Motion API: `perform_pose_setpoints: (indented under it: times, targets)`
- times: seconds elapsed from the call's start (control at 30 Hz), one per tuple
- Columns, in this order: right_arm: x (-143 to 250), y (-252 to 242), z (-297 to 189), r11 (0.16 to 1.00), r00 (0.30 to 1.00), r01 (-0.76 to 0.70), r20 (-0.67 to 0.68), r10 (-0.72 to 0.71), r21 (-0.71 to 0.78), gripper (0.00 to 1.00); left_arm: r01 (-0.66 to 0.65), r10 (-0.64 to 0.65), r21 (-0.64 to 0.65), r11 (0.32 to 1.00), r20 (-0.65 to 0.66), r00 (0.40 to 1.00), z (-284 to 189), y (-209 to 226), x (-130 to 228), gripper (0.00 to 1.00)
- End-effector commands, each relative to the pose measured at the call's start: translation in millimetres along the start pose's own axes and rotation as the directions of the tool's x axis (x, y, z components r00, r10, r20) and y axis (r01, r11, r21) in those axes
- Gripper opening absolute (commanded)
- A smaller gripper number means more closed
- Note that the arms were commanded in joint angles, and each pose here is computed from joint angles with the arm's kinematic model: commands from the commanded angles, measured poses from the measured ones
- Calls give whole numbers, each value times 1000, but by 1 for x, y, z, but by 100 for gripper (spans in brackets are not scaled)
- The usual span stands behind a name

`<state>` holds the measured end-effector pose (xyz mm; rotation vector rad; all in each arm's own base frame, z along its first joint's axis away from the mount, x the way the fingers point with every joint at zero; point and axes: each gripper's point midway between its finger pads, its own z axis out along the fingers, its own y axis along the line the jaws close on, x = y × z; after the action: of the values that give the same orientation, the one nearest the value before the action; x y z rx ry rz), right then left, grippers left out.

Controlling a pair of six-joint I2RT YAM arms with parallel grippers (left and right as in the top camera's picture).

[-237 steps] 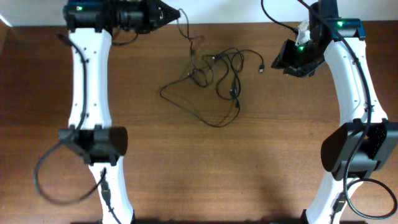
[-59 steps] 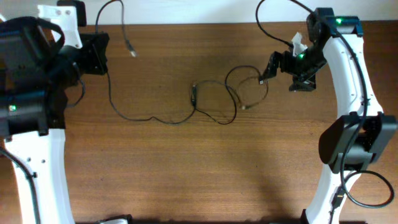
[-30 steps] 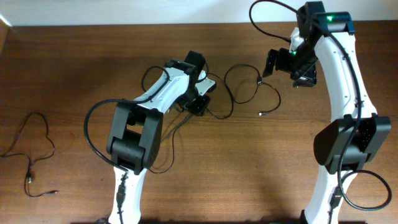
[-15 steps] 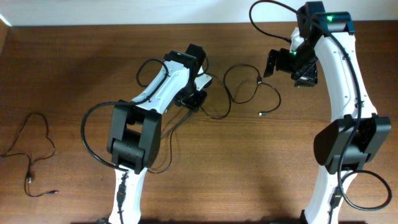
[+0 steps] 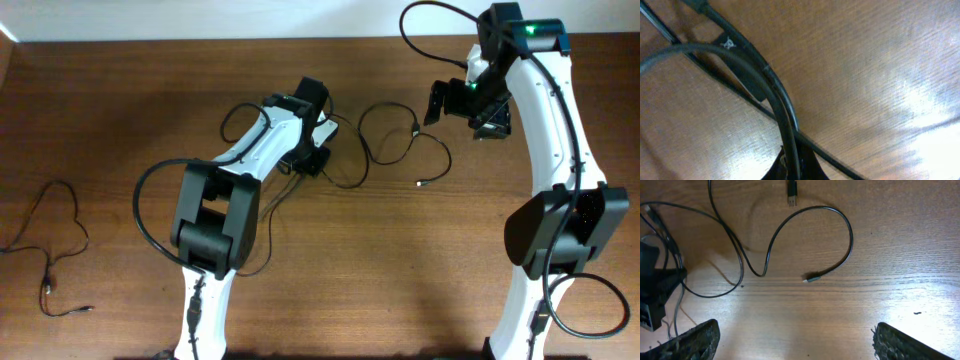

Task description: Untangle cables

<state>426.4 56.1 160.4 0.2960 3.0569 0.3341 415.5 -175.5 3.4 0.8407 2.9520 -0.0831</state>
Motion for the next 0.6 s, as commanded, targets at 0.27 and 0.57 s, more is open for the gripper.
perform_pose_setpoints:
  times: [0.27,0.57]
  targets:
    - [1,25,-5,987,998,69,0,-70,-142,99,55,-57,14,998,296,953,-240,21,-34,0]
    - [32,213,-60,558,946,270,108,-306,-785,99,187,-261,237,953,334,906,-249,5,-49,0]
